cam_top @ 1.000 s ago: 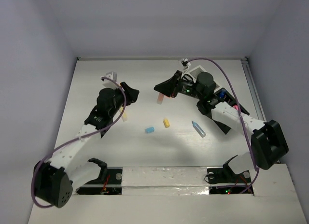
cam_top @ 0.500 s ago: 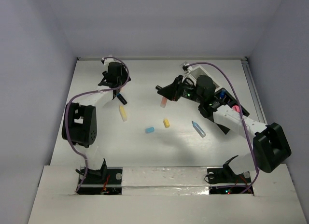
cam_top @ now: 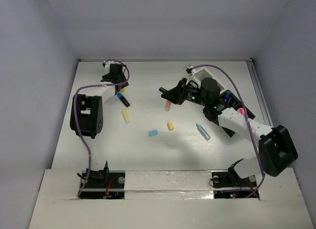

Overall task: Sort the stationery into containers
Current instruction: Pick up the pen cap from the center of the board.

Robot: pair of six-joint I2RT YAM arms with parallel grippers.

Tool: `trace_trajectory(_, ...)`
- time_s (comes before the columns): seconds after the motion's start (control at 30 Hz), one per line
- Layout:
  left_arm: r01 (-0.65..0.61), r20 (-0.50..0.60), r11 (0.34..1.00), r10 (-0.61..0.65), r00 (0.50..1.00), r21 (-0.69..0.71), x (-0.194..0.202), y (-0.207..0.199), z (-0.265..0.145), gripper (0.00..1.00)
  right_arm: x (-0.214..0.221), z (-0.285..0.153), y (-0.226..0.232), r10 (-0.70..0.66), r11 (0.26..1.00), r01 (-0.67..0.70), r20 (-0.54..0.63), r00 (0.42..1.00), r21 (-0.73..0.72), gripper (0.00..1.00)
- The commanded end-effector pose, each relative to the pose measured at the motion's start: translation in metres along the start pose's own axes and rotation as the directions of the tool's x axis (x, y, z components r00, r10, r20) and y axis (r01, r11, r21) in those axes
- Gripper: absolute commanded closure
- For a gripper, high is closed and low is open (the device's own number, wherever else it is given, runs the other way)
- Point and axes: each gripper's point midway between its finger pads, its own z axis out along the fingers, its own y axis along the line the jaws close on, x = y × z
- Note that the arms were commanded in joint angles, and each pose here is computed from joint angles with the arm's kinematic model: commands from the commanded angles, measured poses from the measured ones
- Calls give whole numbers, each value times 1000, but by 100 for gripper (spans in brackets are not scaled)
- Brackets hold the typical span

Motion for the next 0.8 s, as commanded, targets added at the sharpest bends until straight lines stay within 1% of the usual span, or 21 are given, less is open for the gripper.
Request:
trace_trajectory(0.0, -17, 36, 1000, 17, 999, 4, -22, -9, -4, 45, -9, 1, 6, -33, 999, 34, 31, 999, -42, 99)
trace_trajectory(0.4, -58, -2, 998, 58, 998, -39, -7, -4, 20, 46, -5, 4, 7, -21, 997, 22, 18, 1000, -71, 99)
trace_trajectory(0.63, -64, -31, 998, 63, 998, -19, 6, -8, 31, 50, -3, 5, 7, -13, 997, 14, 13, 1000, -79, 99)
trace_trajectory(0.77, -65, -40, 998, 65, 997, -11, 9, -11, 37, 56, -3, 5, 8, -10, 996, 11, 13, 1000, -83, 99)
